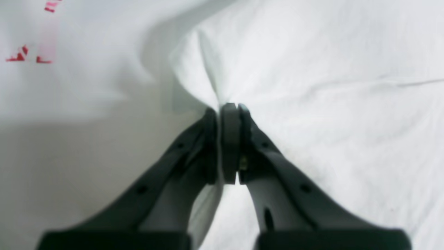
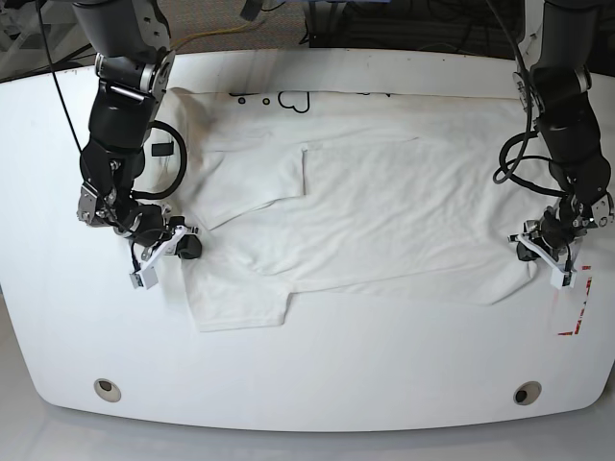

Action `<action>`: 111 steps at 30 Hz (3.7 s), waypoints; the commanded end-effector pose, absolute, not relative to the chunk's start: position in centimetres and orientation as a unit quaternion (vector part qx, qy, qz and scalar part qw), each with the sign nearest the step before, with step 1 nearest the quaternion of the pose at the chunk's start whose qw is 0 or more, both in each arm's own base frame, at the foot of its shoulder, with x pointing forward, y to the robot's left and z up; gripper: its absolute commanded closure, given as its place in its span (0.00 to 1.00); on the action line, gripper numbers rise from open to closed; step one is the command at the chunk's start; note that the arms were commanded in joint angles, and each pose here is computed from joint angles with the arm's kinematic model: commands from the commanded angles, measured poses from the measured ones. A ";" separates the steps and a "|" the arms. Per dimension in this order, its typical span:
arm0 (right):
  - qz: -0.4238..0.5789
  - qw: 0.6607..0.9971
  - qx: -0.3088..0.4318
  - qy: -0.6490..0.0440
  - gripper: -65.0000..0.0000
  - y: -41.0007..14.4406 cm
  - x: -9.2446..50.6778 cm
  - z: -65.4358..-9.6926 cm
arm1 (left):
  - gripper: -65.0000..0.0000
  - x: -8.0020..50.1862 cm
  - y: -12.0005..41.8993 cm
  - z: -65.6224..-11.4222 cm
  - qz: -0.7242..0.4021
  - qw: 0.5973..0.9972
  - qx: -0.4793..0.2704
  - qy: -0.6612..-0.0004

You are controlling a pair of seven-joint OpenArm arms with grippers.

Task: Fold the T-shirt properly
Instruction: 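Lift the shirt with both grippers and flip it over, print up, then hold the shirt's collar corners with both grippers and smooth it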

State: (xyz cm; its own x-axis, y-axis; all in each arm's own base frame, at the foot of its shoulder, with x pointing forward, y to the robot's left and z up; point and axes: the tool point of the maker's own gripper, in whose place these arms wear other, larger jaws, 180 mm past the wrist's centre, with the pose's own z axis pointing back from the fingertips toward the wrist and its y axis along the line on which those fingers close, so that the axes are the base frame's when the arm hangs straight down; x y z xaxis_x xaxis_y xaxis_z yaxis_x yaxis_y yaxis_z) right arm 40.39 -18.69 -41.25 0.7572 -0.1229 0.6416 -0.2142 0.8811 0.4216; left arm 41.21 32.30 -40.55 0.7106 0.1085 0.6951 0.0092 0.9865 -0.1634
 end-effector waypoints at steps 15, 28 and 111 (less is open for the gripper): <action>0.111 0.863 0.171 -0.463 1.00 -21.1 48.6 -26.0 | 1.00 45.6 34.1 -25.2 -0.060 0.863 0.038 -0.500; 0.224 0.786 0.073 -0.572 1.00 -21.1 54.5 -4.5 | 1.00 45.1 35.2 -6.0 -0.071 0.750 0.159 -0.638; 0.177 0.933 0.147 -0.277 0.44 -22.9 19.3 -34.6 | 0.38 20.5 39.0 -30.7 -0.146 0.929 0.162 -0.300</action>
